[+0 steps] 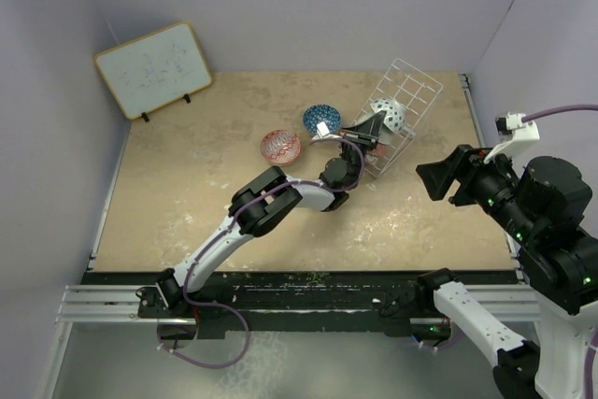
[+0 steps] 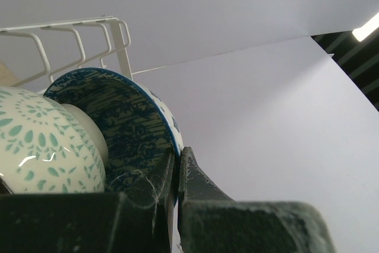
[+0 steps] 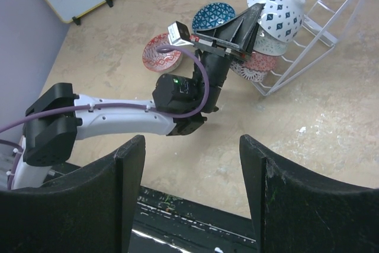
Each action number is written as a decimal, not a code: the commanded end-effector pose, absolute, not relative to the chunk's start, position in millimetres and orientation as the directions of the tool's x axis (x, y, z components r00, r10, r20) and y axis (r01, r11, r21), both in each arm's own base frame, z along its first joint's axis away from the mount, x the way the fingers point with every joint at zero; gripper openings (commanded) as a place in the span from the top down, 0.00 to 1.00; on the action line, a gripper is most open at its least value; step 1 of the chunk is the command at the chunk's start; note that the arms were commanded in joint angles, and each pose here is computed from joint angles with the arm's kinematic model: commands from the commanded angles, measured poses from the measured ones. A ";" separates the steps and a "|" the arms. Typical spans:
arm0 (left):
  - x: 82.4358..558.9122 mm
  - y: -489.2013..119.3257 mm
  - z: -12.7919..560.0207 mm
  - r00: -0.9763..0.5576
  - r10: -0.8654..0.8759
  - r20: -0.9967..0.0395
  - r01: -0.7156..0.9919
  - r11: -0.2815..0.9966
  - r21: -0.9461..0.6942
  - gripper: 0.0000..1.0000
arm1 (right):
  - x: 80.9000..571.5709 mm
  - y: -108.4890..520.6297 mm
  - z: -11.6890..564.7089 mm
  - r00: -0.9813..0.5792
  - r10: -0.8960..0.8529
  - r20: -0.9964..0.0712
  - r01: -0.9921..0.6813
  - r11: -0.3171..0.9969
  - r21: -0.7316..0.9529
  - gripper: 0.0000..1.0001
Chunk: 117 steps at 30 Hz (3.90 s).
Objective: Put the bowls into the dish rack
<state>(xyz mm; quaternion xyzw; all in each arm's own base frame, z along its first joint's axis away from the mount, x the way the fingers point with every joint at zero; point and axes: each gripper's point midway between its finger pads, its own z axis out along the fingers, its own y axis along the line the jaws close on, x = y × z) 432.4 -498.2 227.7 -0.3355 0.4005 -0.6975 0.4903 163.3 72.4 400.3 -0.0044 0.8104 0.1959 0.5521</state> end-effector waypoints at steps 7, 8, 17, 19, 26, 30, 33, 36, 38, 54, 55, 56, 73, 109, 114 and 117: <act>424.7 -496.3 288.4 -0.341 -0.923 0.181 0.447 -0.328 -0.832 0.88 | 164.9 74.4 401.5 -0.375 0.194 -0.906 -0.246 0.922 0.299 0.32; 425.1 -498.0 287.6 -0.345 -0.921 0.180 0.442 -0.329 -0.835 0.87 | 165.6 74.3 400.7 -0.377 0.193 -0.906 -0.244 0.923 0.299 0.32; 428.2 -505.5 276.8 -0.361 -0.916 0.176 0.408 -0.325 -0.853 0.72 | 166.8 74.1 396.0 -0.382 0.187 -0.905 -0.242 0.925 0.294 0.32; 428.7 -506.3 274.6 -0.366 -0.914 0.175 0.397 -0.323 -0.859 0.70 | 167.9 75.1 394.4 -0.386 0.186 -0.904 -0.244 0.924 0.294 0.32; 429.2 -511.7 270.9 -0.384 -0.912 0.145 0.346 -0.288 -0.893 0.63 | 167.0 74.7 396.0 -0.382 0.190 -0.904 -0.243 0.923 0.297 0.32; 429.1 -513.5 271.6 -0.406 -0.904 0.136 0.277 -0.263 -0.924 0.56 | 166.4 74.7 395.6 -0.383 0.193 -0.904 -0.242 0.923 0.299 0.32; 431.0 -514.2 265.9 -0.423 -0.899 0.119 0.222 -0.229 -0.948 0.55 | 166.5 75.4 396.1 -0.382 0.193 -0.904 -0.246 0.921 0.301 0.32; 433.4 -517.6 255.3 -0.459 -0.881 0.110 0.147 -0.198 -0.969 0.52 | 166.5 76.1 397.0 -0.380 0.196 -0.904 -0.249 0.920 0.304 0.32; 434.5 -520.0 248.0 -0.491 -0.865 0.097 0.096 -0.165 -0.982 0.47 | 166.8 76.5 397.2 -0.380 0.199 -0.903 -0.249 0.919 0.307 0.32; 423.6 -499.3 232.7 -0.573 -0.819 -0.019 0.015 0.013 -1.000 0.01 | 165.3 77.5 403.9 -0.364 0.224 -0.904 -0.252 0.911 0.327 0.32; 423.2 -496.5 232.4 -0.575 -0.818 -0.024 0.013 0.020 -1.000 0.01 | 165.4 77.8 404.1 -0.363 0.225 -0.904 -0.253 0.910 0.328 0.32; 421.8 -494.9 233.4 -0.579 -0.815 -0.030 0.016 0.025 -1.000 0.01 | 165.3 77.8 404.3 -0.362 0.226 -0.904 -0.254 0.910 0.329 0.32; 385.0 -418.9 289.5 -0.518 -0.765 -0.382 0.267 0.279 -0.922 0.01 | 167.5 73.3 411.2 -0.336 0.244 -0.910 -0.231 0.915 0.331 0.32; 413.5 -275.9 94.3 -0.522 0.239 -0.819 0.283 0.954 0.099 0.25 | 199.8 83.5 424.7 -0.340 0.250 -0.907 -0.226 0.914 0.337 0.32; 424.9 -273.8 92.3 -0.484 0.301 -0.822 0.288 0.941 0.175 0.35 | 205.1 85.8 419.6 -0.348 0.250 -0.904 -0.226 0.913 0.340 0.32; 429.1 -274.7 84.6 -0.485 0.337 -0.807 0.302 0.930 0.207 0.39 | 207.4 86.2 417.9 -0.350 0.249 -0.903 -0.224 0.914 0.338 0.32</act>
